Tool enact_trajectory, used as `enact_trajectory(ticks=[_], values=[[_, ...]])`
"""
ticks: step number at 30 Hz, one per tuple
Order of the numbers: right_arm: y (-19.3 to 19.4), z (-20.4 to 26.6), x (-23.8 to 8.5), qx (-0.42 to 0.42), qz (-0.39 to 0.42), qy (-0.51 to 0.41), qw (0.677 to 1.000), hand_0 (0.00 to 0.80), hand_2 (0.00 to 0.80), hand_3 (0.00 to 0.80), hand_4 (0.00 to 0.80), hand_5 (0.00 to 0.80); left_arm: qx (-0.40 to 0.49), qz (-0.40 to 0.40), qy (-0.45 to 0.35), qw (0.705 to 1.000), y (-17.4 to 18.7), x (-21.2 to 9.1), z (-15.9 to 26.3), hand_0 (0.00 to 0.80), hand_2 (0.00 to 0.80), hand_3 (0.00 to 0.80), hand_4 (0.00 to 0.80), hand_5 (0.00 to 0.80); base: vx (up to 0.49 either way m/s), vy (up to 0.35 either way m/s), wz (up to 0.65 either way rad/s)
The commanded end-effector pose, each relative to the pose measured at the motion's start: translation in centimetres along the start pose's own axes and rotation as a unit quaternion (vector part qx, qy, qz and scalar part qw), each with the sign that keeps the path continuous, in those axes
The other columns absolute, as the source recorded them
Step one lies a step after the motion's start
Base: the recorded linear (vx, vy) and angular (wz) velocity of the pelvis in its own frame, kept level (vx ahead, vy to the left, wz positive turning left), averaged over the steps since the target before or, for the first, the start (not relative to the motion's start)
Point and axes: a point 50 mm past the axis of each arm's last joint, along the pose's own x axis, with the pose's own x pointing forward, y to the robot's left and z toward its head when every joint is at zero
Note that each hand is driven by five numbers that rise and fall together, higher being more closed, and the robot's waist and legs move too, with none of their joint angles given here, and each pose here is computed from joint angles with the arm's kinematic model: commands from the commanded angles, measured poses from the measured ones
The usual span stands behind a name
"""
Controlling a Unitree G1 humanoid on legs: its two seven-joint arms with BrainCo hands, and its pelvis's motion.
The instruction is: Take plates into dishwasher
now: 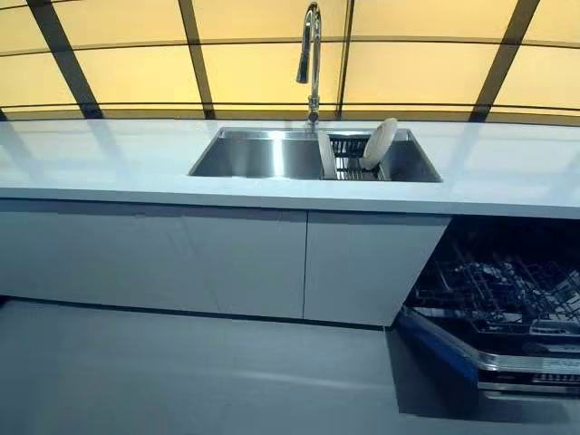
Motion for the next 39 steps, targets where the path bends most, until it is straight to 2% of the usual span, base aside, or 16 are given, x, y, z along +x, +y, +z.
enact_trajectory(ticks=[1, 3, 6, 17, 31, 39], values=[[-0.9, 0.8, 0.2, -0.027, -0.006, -0.006, 1.000, 0.000, 0.000, 0.000, 0.000, 0.000, -0.032, 0.049, -0.007, 0.998, 0.6, 0.1, 1.2, 0.000, 0.000, 0.000, 0.000, 0.000, 0.015, -0.006, 0.05], [-0.7, 0.6, 0.2, -0.027, -0.002, 0.000, 1.000, 0.000, 0.000, 0.000, 0.000, 0.000, -0.074, 0.012, 0.001, 0.997, 0.4, 0.1, 1.0, 0.000, 0.000, 0.000, 0.000, 0.000, 0.033, -0.023, 0.08], [-0.6, 0.3, 0.2, -0.018, -0.002, 0.004, 1.000, 0.000, 0.000, 0.000, 0.000, 0.000, -0.072, -0.013, 0.017, 0.997, -0.2, 0.1, 0.5, 0.000, 0.000, 0.000, 0.000, 0.000, 0.022, -0.025, 0.08], [-0.5, 0.4, 0.2, -0.034, -0.004, 0.001, 0.999, 0.000, 0.000, 0.000, 0.000, 0.000, -0.017, 0.004, 0.007, 1.000, -0.3, 0.1, 1.1, 0.000, 0.000, 0.000, 0.000, 0.000, 0.010, -0.003, 0.02], [-1.1, 2.1, 0.2, -0.042, -0.025, -0.043, 0.998, 0.000, 0.000, 0.000, 0.000, 0.000, -0.045, -0.011, 0.008, 0.999, -0.5, 0.1, 1.7, 0.000, 0.000, 0.000, 0.000, 0.000, 0.000, 0.000, 0.00], [-1.8, 3.4, 0.2, -0.055, -0.029, -0.059, 0.996, 0.000, 0.000, 0.000, 0.000, 0.000, -0.024, -0.005, 0.003, 1.000, 0.0, 0.1, 2.2, 0.000, 0.000, 0.000, 0.000, 0.000, 0.009, -0.008, 0.00]])
